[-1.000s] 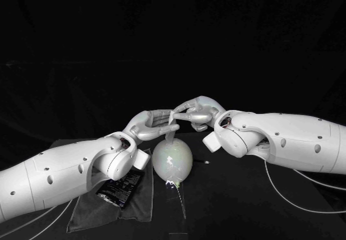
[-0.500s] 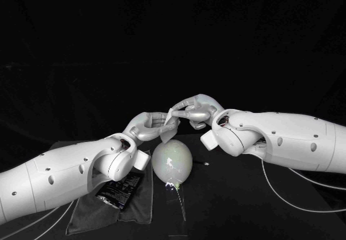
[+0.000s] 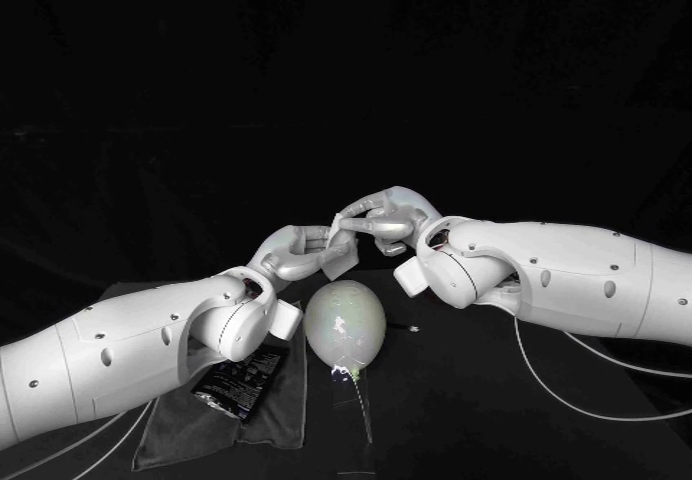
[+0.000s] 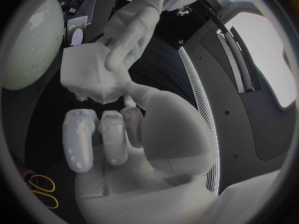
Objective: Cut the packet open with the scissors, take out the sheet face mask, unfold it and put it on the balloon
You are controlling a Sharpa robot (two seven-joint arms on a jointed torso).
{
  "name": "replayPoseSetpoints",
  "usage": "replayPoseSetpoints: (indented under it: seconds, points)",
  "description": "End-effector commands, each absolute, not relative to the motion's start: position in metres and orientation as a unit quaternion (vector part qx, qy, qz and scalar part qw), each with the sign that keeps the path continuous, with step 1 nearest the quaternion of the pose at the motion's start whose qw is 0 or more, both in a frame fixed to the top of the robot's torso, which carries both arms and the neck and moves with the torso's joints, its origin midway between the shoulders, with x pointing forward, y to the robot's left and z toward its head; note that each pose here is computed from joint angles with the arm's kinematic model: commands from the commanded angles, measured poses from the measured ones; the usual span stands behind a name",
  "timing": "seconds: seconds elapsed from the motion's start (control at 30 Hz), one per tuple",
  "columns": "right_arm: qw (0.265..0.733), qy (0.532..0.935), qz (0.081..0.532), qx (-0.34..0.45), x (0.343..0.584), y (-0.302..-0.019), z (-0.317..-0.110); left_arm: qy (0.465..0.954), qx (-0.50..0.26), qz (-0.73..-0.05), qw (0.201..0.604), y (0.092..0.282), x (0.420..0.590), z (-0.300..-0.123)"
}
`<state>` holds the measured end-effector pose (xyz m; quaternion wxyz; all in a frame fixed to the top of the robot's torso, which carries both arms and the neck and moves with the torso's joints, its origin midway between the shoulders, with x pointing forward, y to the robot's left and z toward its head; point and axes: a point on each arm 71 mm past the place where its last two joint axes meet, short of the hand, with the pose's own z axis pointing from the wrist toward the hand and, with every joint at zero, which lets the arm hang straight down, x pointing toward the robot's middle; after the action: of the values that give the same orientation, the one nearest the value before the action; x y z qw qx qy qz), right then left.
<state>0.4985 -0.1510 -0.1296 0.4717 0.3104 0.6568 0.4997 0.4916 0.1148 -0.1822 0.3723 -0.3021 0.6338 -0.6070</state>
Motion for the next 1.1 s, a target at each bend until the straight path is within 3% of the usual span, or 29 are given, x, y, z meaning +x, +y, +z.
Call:
replayPoseSetpoints:
  seconds: [0.03, 0.47, 1.1]
  points:
    - [0.461, 0.669, 0.495, 0.308, 0.4996, -0.1490, -0.1312, 0.626, -0.316, -0.616, 0.359, 0.1129, 0.4914, -0.1810]
    - [0.464, 0.671, 0.485, 0.315, 0.5022, -0.1489, -0.1326, 0.620, -0.344, -0.619, 0.338, 0.1151, 0.4927, -0.1827]
    - [0.460, 0.641, 0.517, 0.332, 0.5016, -0.1498, -0.1284, 0.633, -0.348, -0.616, 0.314, 0.1143, 0.4929, -0.1856]
